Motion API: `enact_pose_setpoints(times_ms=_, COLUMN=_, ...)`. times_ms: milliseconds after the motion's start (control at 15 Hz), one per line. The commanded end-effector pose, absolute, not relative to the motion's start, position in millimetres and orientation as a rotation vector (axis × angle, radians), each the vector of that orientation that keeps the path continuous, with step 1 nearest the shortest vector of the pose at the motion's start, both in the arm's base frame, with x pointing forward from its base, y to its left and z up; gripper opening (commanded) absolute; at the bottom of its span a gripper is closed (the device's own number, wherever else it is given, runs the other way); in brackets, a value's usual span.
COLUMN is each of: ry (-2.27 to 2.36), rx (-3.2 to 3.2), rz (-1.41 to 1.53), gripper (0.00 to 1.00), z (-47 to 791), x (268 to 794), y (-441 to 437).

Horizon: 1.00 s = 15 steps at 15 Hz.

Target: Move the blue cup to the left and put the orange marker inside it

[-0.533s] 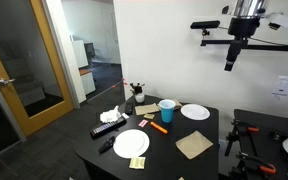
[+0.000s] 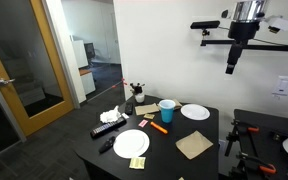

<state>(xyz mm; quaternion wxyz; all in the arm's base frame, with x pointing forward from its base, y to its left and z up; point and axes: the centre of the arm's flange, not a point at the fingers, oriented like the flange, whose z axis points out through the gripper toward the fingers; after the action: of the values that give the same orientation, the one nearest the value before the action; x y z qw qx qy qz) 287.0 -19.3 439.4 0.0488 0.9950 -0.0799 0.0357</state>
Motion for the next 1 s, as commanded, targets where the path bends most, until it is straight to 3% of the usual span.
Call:
enact_pose_setpoints(times_ms=0, ry=-0.239, rx=3.041, rz=0.128, gripper=1.00, z=443, x=296, y=-16)
enact_pose_setpoints(times_ms=933, ry=-0.237, rx=3.061, rz=0.374, gripper=1.00, z=417, x=429, y=-42)
